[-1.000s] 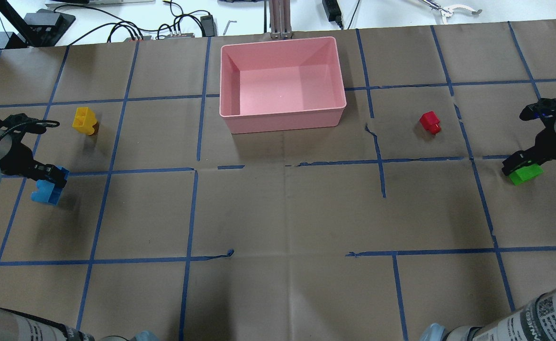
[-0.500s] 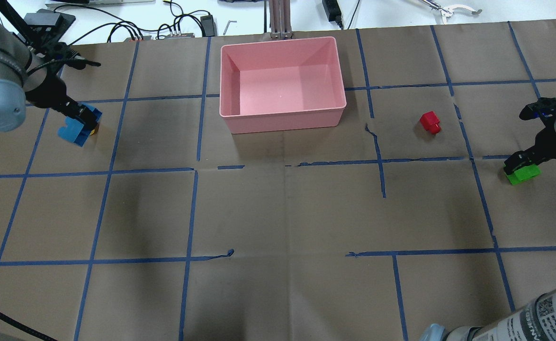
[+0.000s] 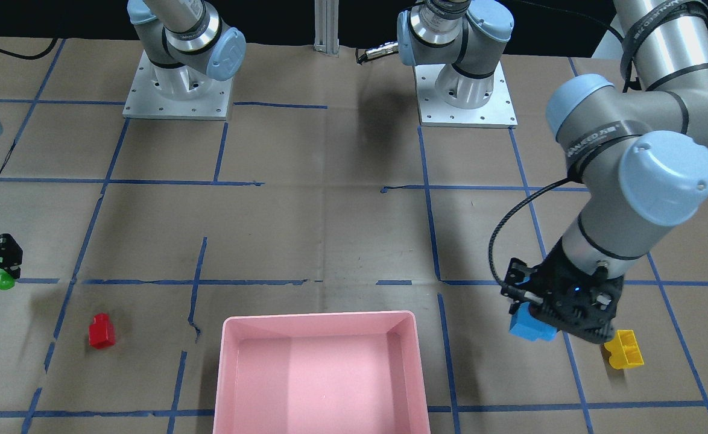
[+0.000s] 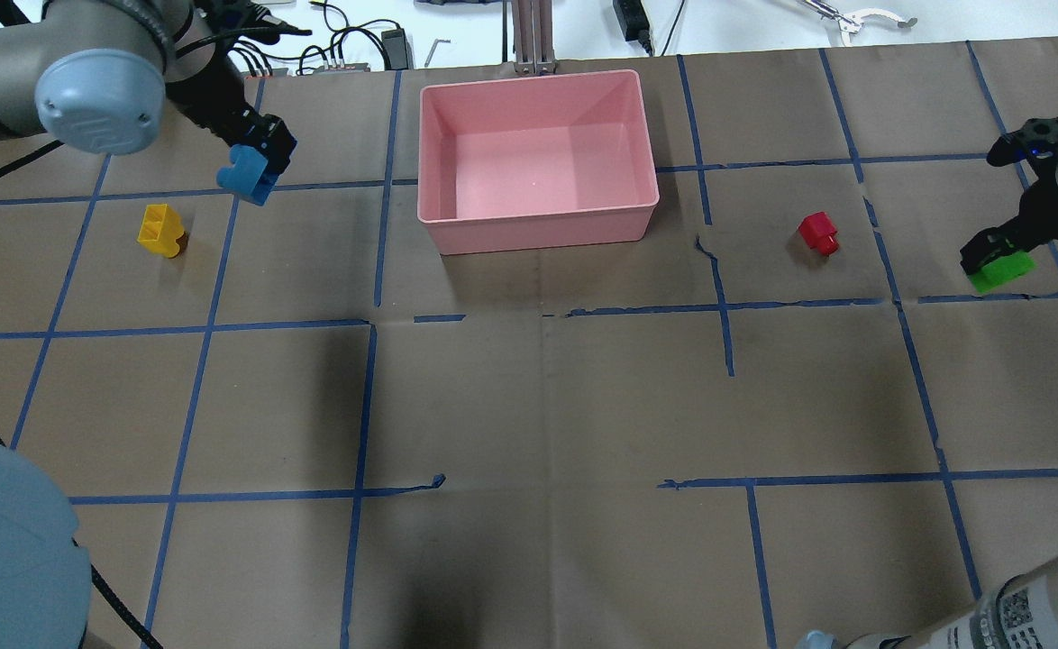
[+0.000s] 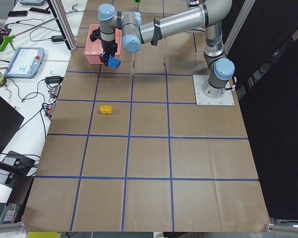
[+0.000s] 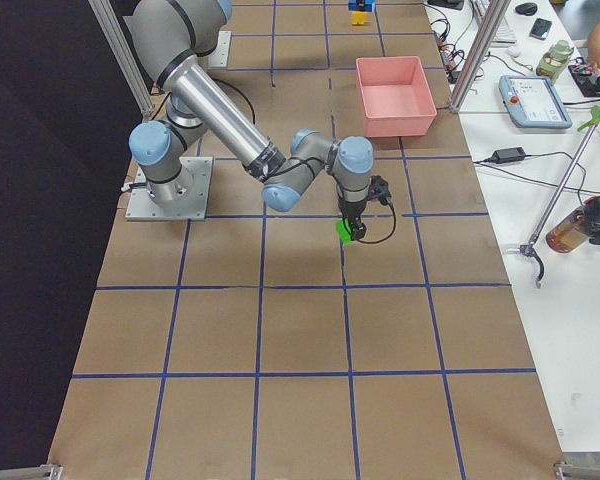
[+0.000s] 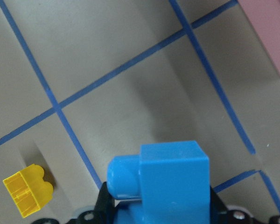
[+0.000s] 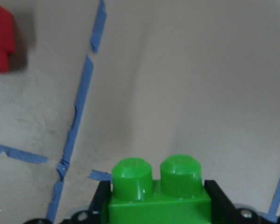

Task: Put all blocks into box

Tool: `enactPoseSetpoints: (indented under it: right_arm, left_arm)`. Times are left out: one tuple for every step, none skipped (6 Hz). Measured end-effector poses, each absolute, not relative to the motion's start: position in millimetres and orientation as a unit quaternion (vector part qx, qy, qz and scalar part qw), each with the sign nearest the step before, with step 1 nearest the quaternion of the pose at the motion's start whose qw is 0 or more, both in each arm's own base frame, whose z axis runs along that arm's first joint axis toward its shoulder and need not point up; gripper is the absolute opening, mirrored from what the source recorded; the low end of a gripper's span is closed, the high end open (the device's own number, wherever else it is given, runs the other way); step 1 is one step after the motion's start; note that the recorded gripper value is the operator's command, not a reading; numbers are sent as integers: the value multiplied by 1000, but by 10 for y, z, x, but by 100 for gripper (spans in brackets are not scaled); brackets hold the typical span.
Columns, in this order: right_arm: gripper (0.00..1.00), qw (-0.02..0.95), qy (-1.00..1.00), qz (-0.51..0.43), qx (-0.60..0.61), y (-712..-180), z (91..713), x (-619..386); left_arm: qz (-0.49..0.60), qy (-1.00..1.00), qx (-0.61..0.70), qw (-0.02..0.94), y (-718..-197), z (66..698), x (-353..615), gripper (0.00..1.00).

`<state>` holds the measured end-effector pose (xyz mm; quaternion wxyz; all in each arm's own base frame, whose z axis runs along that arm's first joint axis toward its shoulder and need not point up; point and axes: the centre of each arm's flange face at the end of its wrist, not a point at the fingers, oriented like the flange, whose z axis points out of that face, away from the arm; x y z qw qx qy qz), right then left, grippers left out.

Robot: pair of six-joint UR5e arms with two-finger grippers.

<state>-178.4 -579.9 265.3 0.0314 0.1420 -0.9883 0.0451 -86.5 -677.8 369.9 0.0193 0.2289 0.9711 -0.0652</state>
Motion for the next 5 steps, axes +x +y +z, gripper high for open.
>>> enactPoseSetpoints:
  right_arm:
    - [43,24,-991,43,126,-6000,2960,-1502]
    - [44,15,-994,33,107,-6094,3267,-1230]
    - [44,7,-996,20,81,-6040,3614,-988]
    - [44,-1,-999,6,48,-5886,3926,-723]
    - [44,-6,-1000,-4,13,-5762,4119,-407]
  left_arm:
    - [-68,977,203,17,-6995,3604,-1453,5]
    - [-66,984,168,14,-7135,3396,-2052,5]
    - [-64,988,141,13,-7182,3093,-2569,5]
    - [-72,990,122,10,-7203,2747,-2959,7]
    - [-82,990,115,6,-7213,2445,-3210,41]
